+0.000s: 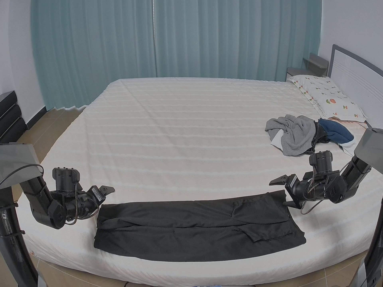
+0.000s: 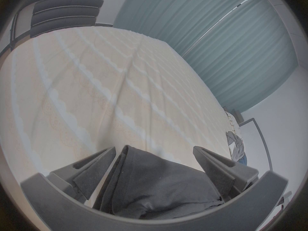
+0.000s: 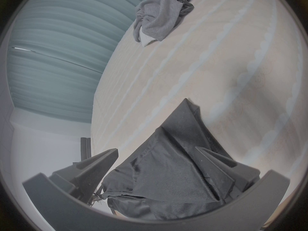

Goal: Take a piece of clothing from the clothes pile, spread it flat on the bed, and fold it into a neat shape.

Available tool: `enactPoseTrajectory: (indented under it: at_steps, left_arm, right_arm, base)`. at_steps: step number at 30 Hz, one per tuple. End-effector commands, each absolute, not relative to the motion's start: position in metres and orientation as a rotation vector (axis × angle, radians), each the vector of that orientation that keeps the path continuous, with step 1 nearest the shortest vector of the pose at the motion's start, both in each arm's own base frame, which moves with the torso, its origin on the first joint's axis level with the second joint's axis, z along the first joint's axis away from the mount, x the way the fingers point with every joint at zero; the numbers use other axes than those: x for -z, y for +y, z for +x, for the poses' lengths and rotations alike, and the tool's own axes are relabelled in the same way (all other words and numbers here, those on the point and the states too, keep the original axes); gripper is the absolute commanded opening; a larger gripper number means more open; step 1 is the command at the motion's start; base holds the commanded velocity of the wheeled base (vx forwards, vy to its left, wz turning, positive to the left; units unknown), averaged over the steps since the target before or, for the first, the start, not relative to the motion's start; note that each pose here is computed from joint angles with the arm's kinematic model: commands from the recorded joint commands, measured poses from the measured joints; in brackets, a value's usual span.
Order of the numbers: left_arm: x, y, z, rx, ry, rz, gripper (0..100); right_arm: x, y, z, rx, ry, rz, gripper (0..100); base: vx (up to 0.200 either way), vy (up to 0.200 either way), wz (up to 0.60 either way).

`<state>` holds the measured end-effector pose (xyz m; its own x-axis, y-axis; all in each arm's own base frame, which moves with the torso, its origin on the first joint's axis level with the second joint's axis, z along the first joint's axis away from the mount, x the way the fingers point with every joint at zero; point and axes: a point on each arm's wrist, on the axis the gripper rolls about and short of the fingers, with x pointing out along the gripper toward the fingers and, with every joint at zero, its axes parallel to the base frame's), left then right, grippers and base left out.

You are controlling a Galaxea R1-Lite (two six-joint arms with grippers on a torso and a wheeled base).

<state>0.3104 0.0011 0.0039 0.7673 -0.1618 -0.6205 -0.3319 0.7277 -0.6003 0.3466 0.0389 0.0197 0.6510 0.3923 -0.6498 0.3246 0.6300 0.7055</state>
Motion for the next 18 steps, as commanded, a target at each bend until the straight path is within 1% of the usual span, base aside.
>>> enactPoseTrajectory:
  at_steps: [1, 6, 16, 17, 18]
  left_arm:
    - [0.014, 0.0014, 0.3134, -0.122, 0.751, -0.767, 100]
    - [0.0191, 0.001, 0.3208, -0.119, 0.747, -0.766, 100]
    - [0.0207, 0.0, 0.3185, -0.12, 0.759, -0.764, 100]
    - [0.0207, 0.0, 0.3185, -0.12, 0.759, -0.764, 0]
    - [0.0203, 0.0, 0.3193, -0.118, 0.756, -0.764, 0]
  right_arm:
    - [-0.0108, 0.0379, 0.3464, -0.03, 0.918, 0.923, 100]
    - [-0.0108, 0.0352, 0.3467, -0.024, 0.915, 0.925, 100]
    - [-0.006, 0.0353, 0.3468, -0.019, 0.928, 0.925, 100]
    - [-0.0054, 0.0353, 0.3468, -0.018, 0.929, 0.925, 100]
    - [-0.0054, 0.0353, 0.3468, -0.018, 0.929, 0.925, 100]
  base:
    - [0.0, 0.0, 0.0]
    - [0.0, 0.0, 0.0]
    - [0.0, 0.0, 0.0]
    - [0.0, 0.0, 0.0]
    - [0.0, 0.0, 0.0]
